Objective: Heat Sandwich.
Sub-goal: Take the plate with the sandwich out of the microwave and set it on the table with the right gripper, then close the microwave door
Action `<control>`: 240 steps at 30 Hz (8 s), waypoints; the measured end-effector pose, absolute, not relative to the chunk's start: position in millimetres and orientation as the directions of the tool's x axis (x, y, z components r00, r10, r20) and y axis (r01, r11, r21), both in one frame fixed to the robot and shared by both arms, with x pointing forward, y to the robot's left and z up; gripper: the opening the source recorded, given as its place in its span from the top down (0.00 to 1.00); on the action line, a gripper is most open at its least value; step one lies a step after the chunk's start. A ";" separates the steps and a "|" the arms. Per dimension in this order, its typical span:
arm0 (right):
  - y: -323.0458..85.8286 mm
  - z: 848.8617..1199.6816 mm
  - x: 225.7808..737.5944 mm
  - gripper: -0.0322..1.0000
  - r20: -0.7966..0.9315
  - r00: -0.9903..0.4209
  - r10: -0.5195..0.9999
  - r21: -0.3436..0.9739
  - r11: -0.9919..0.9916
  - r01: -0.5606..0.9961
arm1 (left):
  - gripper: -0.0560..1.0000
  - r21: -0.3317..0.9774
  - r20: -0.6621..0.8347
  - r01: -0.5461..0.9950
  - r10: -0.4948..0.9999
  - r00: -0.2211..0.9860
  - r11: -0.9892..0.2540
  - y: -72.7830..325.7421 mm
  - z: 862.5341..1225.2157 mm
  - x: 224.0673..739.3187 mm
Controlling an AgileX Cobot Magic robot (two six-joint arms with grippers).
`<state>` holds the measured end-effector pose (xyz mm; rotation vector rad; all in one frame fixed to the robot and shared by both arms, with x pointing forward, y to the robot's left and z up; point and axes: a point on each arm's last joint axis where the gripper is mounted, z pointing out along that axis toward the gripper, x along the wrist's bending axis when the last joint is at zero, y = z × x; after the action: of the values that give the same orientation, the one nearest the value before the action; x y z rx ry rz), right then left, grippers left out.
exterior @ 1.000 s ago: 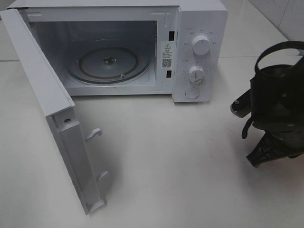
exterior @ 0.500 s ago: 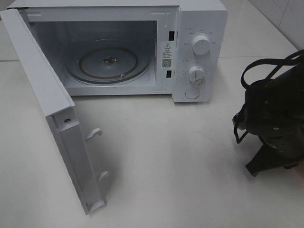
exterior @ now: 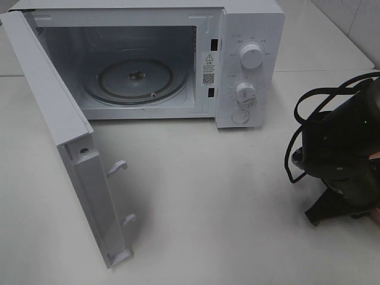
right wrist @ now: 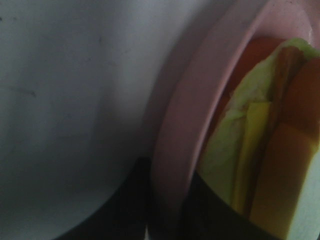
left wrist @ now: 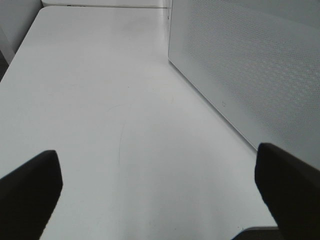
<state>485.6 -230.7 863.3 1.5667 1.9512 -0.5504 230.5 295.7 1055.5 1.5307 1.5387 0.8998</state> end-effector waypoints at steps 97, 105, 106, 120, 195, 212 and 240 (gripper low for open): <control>-302.6 1058.1 264.9 0.23 -0.020 -0.122 0.992 0.736 0.097 0.670 | 0.01 0.891 -0.041 0.454 0.999 0.020 0.028 295.7 1055.5 230.5; -307.8 1049.0 245.6 0.23 0.002 -0.019 1.000 0.824 0.009 0.566 | 0.01 0.891 -0.041 0.454 0.999 0.020 0.028 295.7 1055.5 230.5; -307.8 1049.0 245.6 0.23 0.002 -0.019 1.000 0.824 0.009 0.566 | 0.01 0.891 -0.041 0.454 0.999 0.020 0.028 295.7 1055.5 230.5; -306.0 1048.3 231.8 0.23 0.003 -0.017 1.000 0.870 0.005 0.493 | 0.01 0.891 -0.041 0.453 0.999 0.020 0.028 295.7 1055.6 230.6; -305.9 1048.3 231.8 0.24 -0.011 -0.026 1.000 0.870 0.022 0.493 | 0.95 0.954 -0.054 0.294 0.998 -0.033 0.062 303.6 1053.7 354.2; -305.9 1048.3 231.8 0.24 -0.011 -0.026 1.000 0.870 0.022 0.493 | 0.95 0.987 0.068 0.147 0.997 0.030 -0.071 301.9 1010.2 411.4; -305.9 1048.3 231.8 0.24 -0.011 -0.026 1.000 0.870 0.022 0.493 | 0.95 0.984 0.005 0.158 0.898 0.440 -0.084 239.1 973.1 450.6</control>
<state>231.8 -305.9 1048.3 1.5538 1.6043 0.9232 450.6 239.1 973.1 1.5490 0.9615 0.8095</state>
